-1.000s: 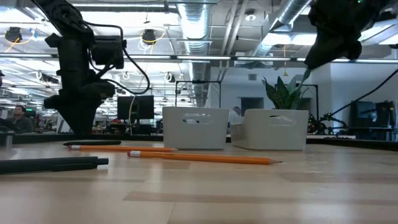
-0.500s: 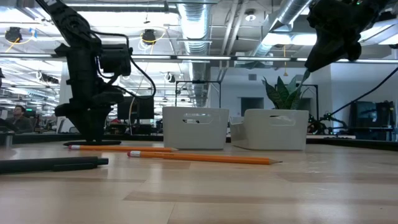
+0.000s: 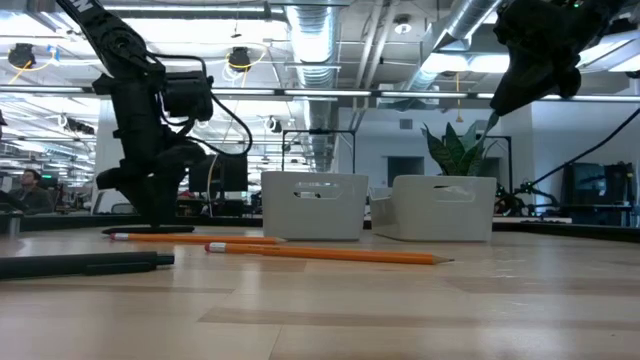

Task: Sort pens & pencils
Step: Put the top black pen into the left gray bin

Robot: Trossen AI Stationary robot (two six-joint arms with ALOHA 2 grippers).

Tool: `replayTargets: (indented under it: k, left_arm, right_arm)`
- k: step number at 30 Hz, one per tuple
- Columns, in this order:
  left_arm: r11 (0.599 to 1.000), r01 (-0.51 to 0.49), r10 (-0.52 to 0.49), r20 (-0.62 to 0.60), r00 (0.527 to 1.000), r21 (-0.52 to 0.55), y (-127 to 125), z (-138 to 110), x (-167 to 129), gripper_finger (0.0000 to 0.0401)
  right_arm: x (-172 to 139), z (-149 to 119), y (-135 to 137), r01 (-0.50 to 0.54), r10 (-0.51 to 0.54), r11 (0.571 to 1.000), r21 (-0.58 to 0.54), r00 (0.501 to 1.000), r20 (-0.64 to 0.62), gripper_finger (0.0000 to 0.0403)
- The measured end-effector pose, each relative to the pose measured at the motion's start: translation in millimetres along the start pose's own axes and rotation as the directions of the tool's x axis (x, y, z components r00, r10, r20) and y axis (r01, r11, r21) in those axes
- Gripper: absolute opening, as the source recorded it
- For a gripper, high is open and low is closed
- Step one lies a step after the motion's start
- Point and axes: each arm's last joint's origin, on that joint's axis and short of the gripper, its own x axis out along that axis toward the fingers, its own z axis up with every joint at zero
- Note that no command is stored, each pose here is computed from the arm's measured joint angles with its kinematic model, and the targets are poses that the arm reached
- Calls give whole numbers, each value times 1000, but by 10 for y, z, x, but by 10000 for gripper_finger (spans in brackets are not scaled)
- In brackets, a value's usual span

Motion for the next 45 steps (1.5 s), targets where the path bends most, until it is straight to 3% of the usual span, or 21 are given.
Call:
replayTargets:
  k: [8, 15, 23, 28, 33, 45]
  left_arm:
    - [999, -31, 32, -26, 999, 24, 23, -28, 6, 137]
    - [996, -80, 85, -120, 989, 42, 26, -44, 161, 137]
    - [991, -124, 130, -109, 986, 59, -43, 36, 101, 137]
    - [991, -95, 100, -56, 993, 90, -109, 142, 60, 137]
    - [989, -23, 38, -98, 995, 146, -129, 126, 64, 137]
    - [989, -53, 64, -80, 995, 138, -123, 128, 61, 137]
  right_arm:
    - [0, 0, 0, 0, 0, 1000, -1, 1000, 0, 144]
    - [0, 0, 0, 0, 0, 1000, -3, 1000, 0, 145]
    - [0, -3, -2, 2, -2, 1000, -4, 1000, -3, 141]
    - [-1, -3, -2, 2, -2, 1000, -3, 1000, -3, 144]
    - [0, -3, -3, 2, -2, 1000, -3, 1000, -3, 145]
    - [0, -3, -2, 3, -3, 1000, -4, 1000, -3, 143]
